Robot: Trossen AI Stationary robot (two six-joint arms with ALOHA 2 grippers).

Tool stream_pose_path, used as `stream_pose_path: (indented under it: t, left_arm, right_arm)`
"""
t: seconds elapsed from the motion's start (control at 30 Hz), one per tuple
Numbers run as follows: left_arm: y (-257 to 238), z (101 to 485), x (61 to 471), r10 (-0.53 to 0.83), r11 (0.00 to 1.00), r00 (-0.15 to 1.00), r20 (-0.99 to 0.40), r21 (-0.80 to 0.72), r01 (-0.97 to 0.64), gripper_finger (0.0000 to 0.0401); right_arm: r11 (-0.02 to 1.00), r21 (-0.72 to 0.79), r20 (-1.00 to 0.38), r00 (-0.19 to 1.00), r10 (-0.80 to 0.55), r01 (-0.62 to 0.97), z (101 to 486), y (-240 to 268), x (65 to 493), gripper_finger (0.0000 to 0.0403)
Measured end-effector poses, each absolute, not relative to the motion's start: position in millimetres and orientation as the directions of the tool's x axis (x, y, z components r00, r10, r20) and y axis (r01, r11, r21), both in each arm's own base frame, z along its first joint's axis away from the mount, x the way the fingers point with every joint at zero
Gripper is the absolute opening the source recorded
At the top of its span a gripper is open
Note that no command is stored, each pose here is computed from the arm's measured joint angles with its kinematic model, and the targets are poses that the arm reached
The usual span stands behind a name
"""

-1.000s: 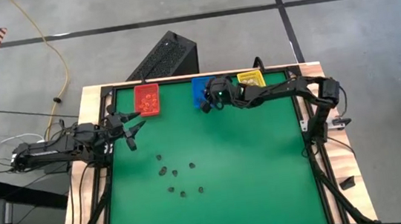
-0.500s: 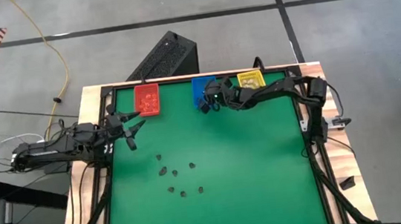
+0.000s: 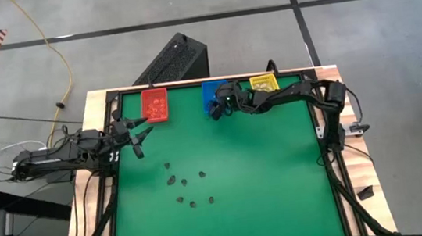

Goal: Sort Halloween decoration
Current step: Put the black skull toy into the blue bin

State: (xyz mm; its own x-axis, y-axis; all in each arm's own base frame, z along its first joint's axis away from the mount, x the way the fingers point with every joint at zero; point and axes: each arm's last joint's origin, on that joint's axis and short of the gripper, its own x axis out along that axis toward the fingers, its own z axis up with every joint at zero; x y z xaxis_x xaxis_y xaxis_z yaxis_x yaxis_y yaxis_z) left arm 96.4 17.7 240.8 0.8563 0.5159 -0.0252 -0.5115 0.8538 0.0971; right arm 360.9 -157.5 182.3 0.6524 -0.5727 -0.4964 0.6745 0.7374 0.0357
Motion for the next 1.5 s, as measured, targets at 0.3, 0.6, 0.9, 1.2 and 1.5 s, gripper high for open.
stream_pose_path:
  t: [0.3,0.6,0.9,1.2,1.5]
  left_arm:
    - [18,241,96,0.516,0.854,0.856,-0.026,0.097,-0.511,0.0169]
    - [18,241,96,0.516,0.855,0.856,-0.026,0.080,-0.512,0.0169]
    - [18,241,96,0.515,0.856,0.857,-0.025,0.055,-0.514,0.0169]
    - [18,241,96,0.516,0.856,0.856,-0.026,0.051,-0.514,0.0169]
    - [18,241,96,0.515,0.856,0.857,-0.027,0.059,-0.513,0.0169]
  right_arm:
    - [0.903,0.045,-0.321,0.862,-0.392,0.427,261,-104,353,0.0234]
    - [0.997,0.038,-0.257,0.963,0.075,-0.068,285,41,354,0.0234]
    - [0.989,-0.037,-0.269,0.954,0.131,-0.146,200,172,367,0.0234]
    - [0.998,-0.055,-0.261,0.965,0.007,-0.022,124,186,382,0.0234]
    - [0.988,0.155,-0.369,0.929,0.031,0.028,87,170,390,0.0234]
